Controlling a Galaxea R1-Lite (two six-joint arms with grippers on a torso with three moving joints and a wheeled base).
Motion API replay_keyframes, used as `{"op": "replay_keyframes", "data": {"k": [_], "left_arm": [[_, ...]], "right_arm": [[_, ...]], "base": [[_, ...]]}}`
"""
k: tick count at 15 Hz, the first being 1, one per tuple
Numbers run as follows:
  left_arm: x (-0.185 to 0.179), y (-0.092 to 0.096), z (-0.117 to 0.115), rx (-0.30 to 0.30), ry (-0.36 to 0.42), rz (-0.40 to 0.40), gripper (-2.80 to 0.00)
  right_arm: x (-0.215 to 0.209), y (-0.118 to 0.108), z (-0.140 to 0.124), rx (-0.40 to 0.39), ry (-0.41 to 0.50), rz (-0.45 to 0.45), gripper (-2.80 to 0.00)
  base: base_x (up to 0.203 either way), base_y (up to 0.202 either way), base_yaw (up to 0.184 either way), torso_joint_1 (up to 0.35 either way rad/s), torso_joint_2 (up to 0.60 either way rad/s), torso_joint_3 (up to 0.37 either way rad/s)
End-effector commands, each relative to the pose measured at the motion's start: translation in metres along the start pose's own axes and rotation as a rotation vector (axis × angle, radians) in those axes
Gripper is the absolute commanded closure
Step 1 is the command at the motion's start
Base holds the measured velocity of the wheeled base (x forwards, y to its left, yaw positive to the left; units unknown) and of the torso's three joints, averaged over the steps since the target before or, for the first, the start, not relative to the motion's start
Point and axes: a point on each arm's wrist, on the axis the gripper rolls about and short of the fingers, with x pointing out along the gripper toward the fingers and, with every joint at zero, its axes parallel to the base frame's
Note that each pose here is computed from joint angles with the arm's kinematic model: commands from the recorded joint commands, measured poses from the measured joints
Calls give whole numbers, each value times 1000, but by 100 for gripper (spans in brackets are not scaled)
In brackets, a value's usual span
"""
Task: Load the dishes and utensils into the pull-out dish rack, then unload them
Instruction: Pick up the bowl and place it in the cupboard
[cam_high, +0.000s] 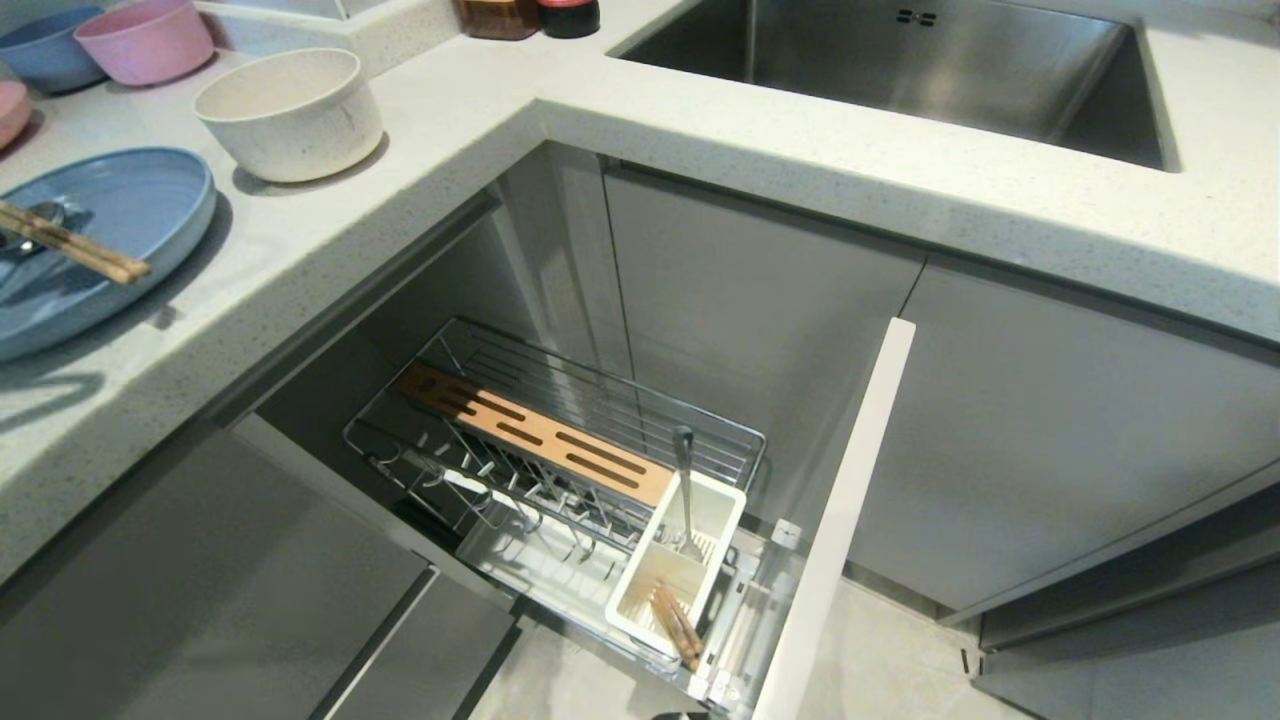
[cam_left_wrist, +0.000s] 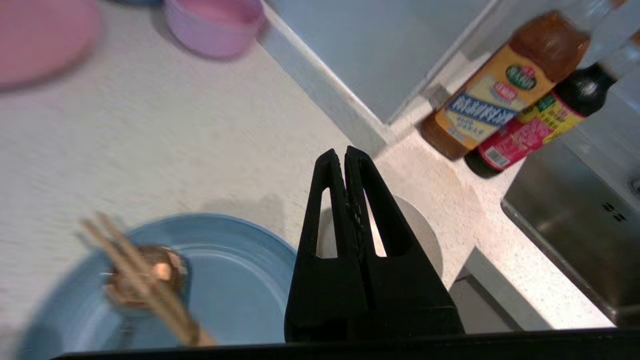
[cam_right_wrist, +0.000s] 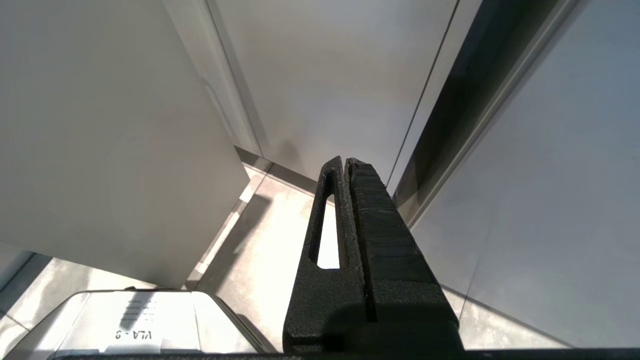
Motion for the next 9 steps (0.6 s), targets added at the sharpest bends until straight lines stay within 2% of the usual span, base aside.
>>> {"op": "replay_keyframes", "data": {"k": [1,3,6,7,9], "left_arm": [[22,-11,-19,-8,71,-28,0],[36,-25,-34,21,124,-70,0],[50,-40,-55,119,187,-127,0],[48,-45,-57,138,196,-152,0],[46,-49,-57,168,178,-141,0]], "right_arm": [[0,0,0,0,2,0,0],[0,0,0,0,2,0,0],[0,0,0,0,1,0,0],[0,0,0,0,2,0,0],[0,0,0,0,2,0,0]], "base": [[0,0,0,0,0,0],[0,0,0,0,0,0],[0,0,0,0,0,0],[0,0,0,0,0,0],[0,0,0,0,0,0]]}}
